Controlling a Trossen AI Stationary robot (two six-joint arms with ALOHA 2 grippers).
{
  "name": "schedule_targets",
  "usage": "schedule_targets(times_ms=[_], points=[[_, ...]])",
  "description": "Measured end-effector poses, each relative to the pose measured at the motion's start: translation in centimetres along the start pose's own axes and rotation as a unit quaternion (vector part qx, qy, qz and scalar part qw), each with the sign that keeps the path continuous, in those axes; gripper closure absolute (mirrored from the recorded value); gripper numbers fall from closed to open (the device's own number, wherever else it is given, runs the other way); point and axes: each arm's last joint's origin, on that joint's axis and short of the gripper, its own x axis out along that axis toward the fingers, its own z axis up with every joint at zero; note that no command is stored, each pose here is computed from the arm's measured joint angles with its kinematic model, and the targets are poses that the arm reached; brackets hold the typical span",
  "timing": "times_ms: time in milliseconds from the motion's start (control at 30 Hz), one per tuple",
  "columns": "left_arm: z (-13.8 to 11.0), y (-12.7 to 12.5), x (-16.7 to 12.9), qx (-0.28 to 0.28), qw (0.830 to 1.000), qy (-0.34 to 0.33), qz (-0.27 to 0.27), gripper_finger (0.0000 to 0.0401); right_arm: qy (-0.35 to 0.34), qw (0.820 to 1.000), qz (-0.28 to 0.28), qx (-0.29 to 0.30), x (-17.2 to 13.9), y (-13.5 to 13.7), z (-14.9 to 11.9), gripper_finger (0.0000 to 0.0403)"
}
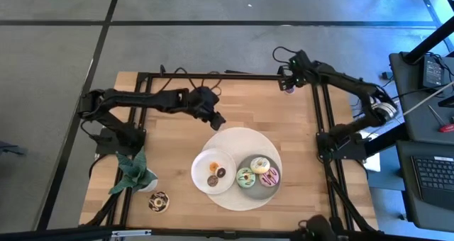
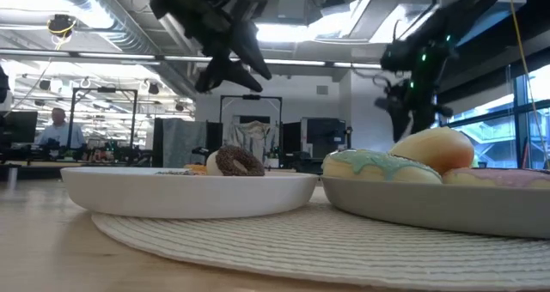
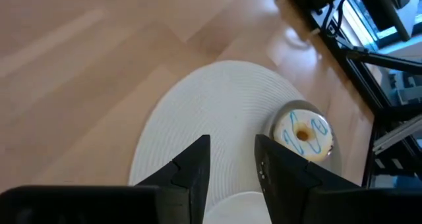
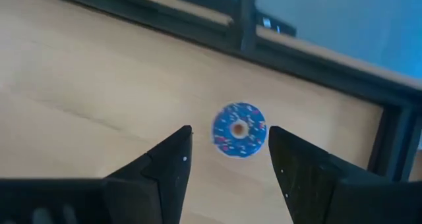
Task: Pick & Place donuts
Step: Put the small blue donut on the white plate
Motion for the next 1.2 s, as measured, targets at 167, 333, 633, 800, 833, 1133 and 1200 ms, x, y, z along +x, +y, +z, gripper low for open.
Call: schedule_targets(times_ms=[167,333,633,800,833,1133,1200], points=[[1.2,1.4,-0.3,0.004,1.000,-0.004,0.000,0.0288,0.042,0.999,-0.014,0.006,2.9,-0.9,0.7,0.0201],[1.9,2.4,-0.6,0.013,1.000,-0.008,0.001,0.0292,0.069,0.997,-0.036,0.003,5.2,-1.0,1.2,0.0201],[2.3,2.9,-0.7,0.032,0.999,-0.013,0.006,0.0288,0.109,0.992,-0.058,-0.018,7.7,-0.6,0.9,0.0215],[2.3,2.9,-0.7,0.033,0.999,-0.013,0.006,0.0292,0.115,0.991,-0.060,-0.018,7.8,-0.7,0.8,0.0255],[2.3,2.9,-0.7,0.033,0.999,-0.013,0.006,0.0292,0.116,0.991,-0.061,-0.016,7.8,-0.7,0.7,0.0265],[2.3,2.9,-0.7,0.033,0.999,-0.013,0.006,0.0288,0.129,0.989,-0.062,-0.024,7.8,-1.0,0.6,0.0334],[2.3,2.9,-0.7,0.033,0.999,-0.012,0.006,0.0289,0.130,0.989,-0.062,-0.032,7.8,-1.0,0.5,0.0346]])
